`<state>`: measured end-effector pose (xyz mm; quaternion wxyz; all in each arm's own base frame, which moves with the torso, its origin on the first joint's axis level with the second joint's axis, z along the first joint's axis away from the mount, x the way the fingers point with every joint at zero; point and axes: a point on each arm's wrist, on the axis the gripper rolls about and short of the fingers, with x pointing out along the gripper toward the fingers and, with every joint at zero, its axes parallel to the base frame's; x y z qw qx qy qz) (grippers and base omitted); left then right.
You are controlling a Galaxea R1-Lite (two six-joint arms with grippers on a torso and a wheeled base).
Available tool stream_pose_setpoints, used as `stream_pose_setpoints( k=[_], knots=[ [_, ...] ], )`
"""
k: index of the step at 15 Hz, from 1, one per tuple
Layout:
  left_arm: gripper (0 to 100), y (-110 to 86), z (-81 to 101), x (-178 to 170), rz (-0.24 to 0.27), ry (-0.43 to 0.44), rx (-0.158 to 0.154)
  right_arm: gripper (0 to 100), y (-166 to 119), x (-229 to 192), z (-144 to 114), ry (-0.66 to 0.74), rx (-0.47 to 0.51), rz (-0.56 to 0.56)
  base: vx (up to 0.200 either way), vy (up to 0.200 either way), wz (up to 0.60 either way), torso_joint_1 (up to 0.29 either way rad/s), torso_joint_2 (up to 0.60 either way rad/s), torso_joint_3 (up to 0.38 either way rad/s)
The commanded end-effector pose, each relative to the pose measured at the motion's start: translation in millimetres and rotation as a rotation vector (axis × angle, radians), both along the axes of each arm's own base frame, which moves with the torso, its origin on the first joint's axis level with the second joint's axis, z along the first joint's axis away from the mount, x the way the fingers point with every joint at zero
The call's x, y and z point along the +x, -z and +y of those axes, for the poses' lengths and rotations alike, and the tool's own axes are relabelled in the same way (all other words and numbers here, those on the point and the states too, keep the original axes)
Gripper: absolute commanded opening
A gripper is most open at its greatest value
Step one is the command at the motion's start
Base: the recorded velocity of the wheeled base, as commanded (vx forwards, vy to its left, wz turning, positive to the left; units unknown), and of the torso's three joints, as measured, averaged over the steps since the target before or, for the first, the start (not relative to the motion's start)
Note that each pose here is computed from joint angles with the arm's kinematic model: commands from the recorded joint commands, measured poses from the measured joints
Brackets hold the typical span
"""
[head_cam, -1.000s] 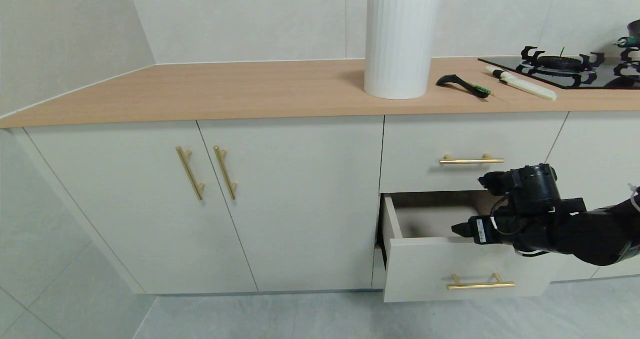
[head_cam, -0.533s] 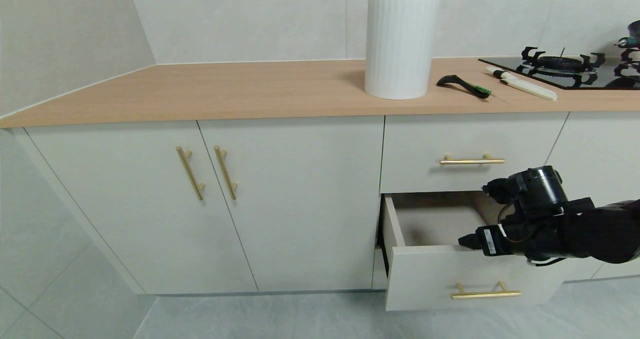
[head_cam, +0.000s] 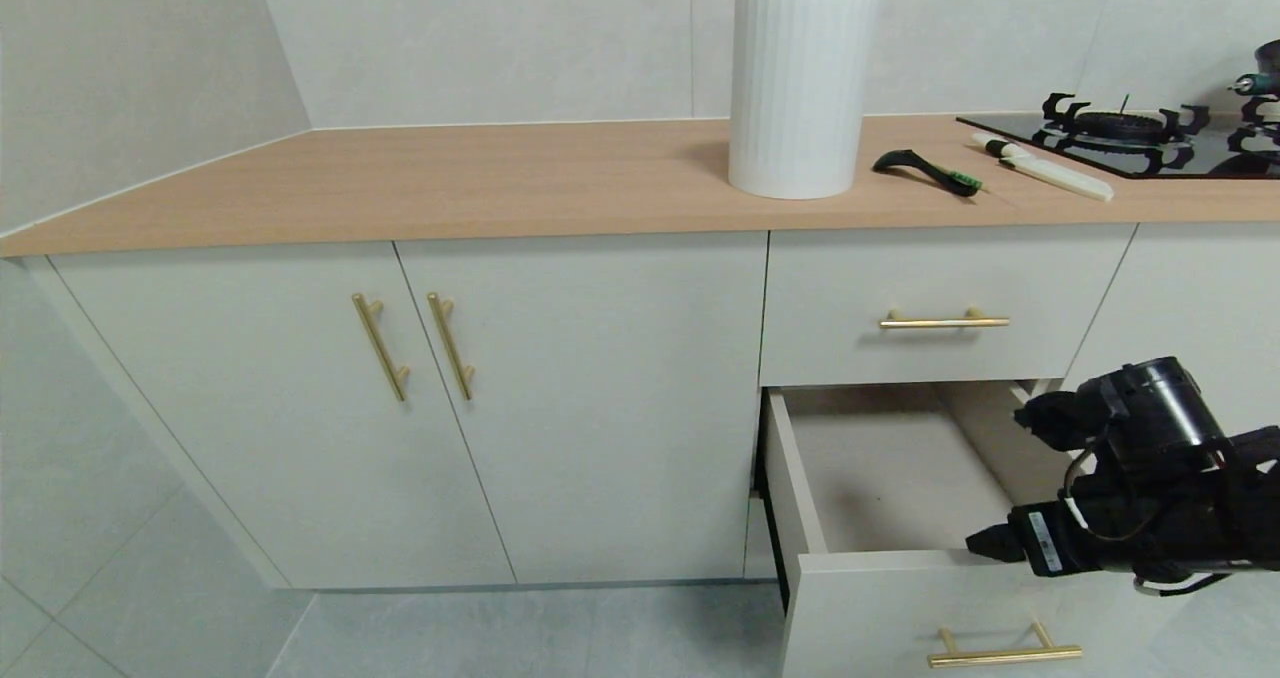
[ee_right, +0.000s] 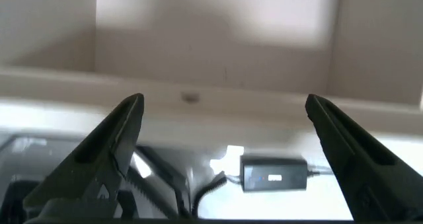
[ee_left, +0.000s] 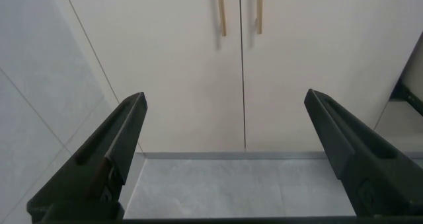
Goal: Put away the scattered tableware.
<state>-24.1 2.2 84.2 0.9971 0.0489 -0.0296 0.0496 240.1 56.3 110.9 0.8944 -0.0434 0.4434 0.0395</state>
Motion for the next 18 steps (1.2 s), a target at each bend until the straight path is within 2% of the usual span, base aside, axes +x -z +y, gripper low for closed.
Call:
stream_pose_setpoints(
  k=[1, 4, 6, 8, 9, 11, 15, 18],
  knots=[
    [100, 0.0, 0.0, 0.0, 0.0, 0.0, 0.0, 100, -4.9, -32.2, -2.4, -0.024, 0.004, -0.017, 0.0, 0.0, 0.0, 0.0, 0.0, 0.0],
    [100, 0.0, 0.0, 0.0, 0.0, 0.0, 0.0, 100, -5.2, -71.4, -5.3, -0.064, 0.006, -0.035, 0.0, 0.0, 0.0, 0.0, 0.0, 0.0],
    [100, 0.0, 0.0, 0.0, 0.0, 0.0, 0.0, 100, -19.0, -80.3, -6.8, -0.068, 0.032, -0.113, 0.0, 0.0, 0.0, 0.0, 0.0, 0.0],
    [100, 0.0, 0.0, 0.0, 0.0, 0.0, 0.0, 100, -32.3, -67.6, -2.6, -0.068, 0.049, -0.16, 0.0, 0.0, 0.0, 0.0, 0.0, 0.0],
    [100, 0.0, 0.0, 0.0, 0.0, 0.0, 0.0, 100, -30.1, -52.6, 2.4, -0.066, 0.046, -0.137, 0.0, 0.0, 0.0, 0.0, 0.0, 0.0],
    [100, 0.0, 0.0, 0.0, 0.0, 0.0, 0.0, 100, -18.5, -21.8, 10.9, -0.046, 0.038, -0.082, 0.0, 0.0, 0.0, 0.0, 0.0, 0.0],
    [100, 0.0, 0.0, 0.0, 0.0, 0.0, 0.0, 100, 13.5, 24.4, 25.6, -0.026, 0.045, -0.07, 0.0, 0.0, 0.0, 0.0, 0.0, 0.0],
    [100, 0.0, 0.0, 0.0, 0.0, 0.0, 0.0, 100, 24.0, 30.1, 26.8, -0.016, 0.037, -0.056, 0.0, 0.0, 0.0, 0.0, 0.0, 0.0]
  ],
)
